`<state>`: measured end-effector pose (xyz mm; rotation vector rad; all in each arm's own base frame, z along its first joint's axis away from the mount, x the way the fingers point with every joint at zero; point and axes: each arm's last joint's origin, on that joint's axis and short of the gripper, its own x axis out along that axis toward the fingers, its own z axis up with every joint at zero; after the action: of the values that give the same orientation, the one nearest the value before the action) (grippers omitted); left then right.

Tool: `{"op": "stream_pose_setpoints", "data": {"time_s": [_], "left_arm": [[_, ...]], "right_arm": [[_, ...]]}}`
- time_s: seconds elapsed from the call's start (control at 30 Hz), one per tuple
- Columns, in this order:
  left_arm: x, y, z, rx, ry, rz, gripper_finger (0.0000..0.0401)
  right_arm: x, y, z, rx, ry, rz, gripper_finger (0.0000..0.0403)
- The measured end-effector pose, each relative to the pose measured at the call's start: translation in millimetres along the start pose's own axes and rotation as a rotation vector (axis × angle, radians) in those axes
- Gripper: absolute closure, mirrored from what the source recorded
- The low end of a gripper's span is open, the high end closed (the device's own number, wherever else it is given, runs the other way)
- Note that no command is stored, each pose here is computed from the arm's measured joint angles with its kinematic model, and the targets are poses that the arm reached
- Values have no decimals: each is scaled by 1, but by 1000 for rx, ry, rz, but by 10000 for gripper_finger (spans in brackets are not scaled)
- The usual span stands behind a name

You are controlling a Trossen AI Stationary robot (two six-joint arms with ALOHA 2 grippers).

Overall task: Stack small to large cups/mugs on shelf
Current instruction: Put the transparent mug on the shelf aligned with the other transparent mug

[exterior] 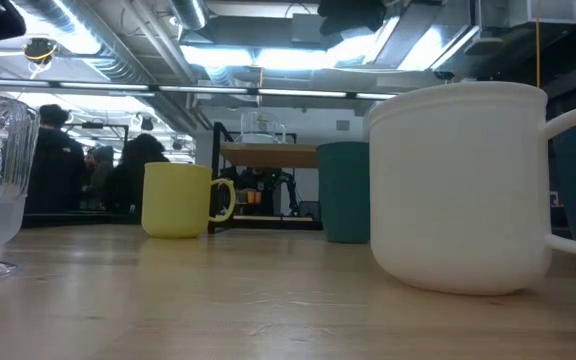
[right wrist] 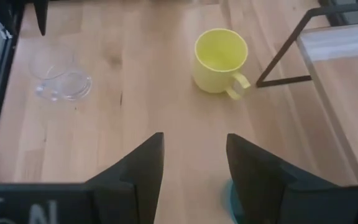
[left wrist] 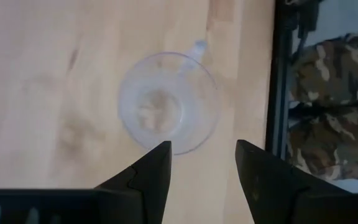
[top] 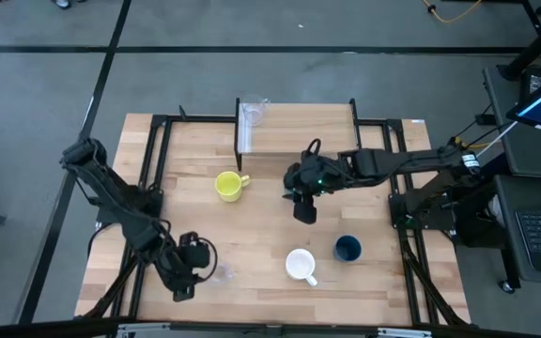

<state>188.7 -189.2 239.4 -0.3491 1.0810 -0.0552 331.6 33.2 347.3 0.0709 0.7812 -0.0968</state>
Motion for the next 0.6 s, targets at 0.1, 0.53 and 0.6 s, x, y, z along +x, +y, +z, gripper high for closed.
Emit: {"op": "stream_pose_setpoints", "data": {"time_s": [0.1,0.53,0.6], "left_arm": [[5,-8,-1,44,-24,-38,229],[40,-14,-5,204,-38,53,229],[43,-15,-6,216,-27,50,229]], "right_arm": [[-1,5,-1,-8,1,10,226],[-1,10,-2,4,1,23,226],[-1,10,-2,4,0,23,226]]}}
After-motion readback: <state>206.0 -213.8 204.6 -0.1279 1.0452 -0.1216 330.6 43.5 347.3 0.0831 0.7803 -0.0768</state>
